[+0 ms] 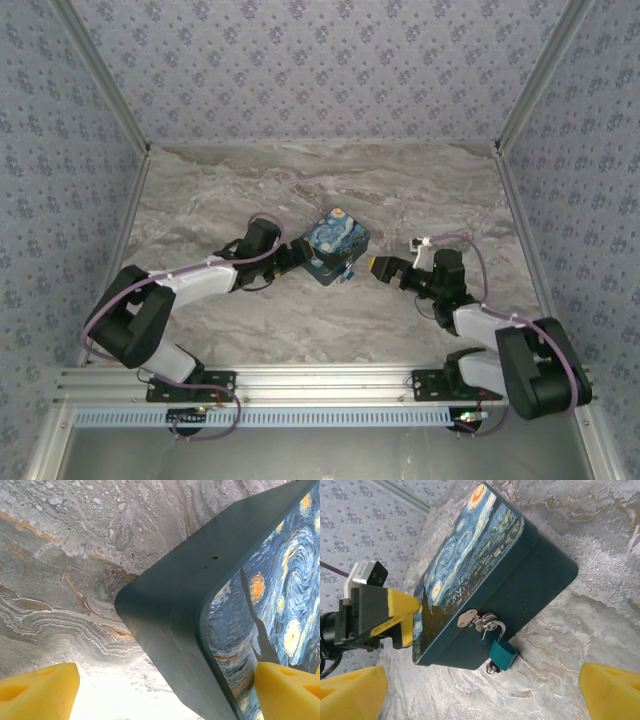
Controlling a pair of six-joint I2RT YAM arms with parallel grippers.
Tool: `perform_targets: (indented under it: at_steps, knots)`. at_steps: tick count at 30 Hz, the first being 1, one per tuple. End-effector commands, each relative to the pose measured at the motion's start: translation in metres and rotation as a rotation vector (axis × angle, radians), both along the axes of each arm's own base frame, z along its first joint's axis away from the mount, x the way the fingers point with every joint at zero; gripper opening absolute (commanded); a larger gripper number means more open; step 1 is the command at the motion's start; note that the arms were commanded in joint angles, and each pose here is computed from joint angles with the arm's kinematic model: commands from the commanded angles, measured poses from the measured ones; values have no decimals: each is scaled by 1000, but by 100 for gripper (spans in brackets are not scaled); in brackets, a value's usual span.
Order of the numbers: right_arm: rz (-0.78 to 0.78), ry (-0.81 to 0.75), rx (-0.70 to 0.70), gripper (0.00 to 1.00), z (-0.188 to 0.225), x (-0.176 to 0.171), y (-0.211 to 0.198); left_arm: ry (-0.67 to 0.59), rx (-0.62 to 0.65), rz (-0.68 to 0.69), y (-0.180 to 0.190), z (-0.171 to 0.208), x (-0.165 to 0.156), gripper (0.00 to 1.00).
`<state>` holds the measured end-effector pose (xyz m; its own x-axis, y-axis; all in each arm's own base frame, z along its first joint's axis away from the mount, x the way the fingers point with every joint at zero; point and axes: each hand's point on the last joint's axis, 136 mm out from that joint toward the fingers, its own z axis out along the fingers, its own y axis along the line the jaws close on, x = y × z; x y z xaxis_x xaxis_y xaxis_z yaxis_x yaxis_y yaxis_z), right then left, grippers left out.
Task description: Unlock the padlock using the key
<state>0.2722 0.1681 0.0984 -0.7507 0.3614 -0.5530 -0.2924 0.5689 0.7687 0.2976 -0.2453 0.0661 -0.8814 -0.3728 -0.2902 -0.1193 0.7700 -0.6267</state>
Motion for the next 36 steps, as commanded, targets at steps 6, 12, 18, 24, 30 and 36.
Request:
perform_targets:
  at_steps: [6, 12, 18, 24, 30, 36]
  knots:
    - [62, -81, 50, 99, 12, 19, 28, 117, 108, -6, 18, -35, -31, 89]
    - [90, -76, 44, 100, 2, 25, 42, 115, 104, -8, 17, -35, -32, 89]
    - [118, -71, 37, 99, -9, 28, 55, 113, 96, -12, 15, -34, -32, 89]
    - [131, -64, 41, 96, -16, 30, 62, 110, 94, -11, 14, -33, -31, 90]
    - [166, -60, 43, 92, -17, 30, 71, 113, 94, -11, 14, -35, -32, 89]
    - [194, -57, 56, 87, -17, 30, 77, 111, 92, -11, 13, -34, -32, 89]
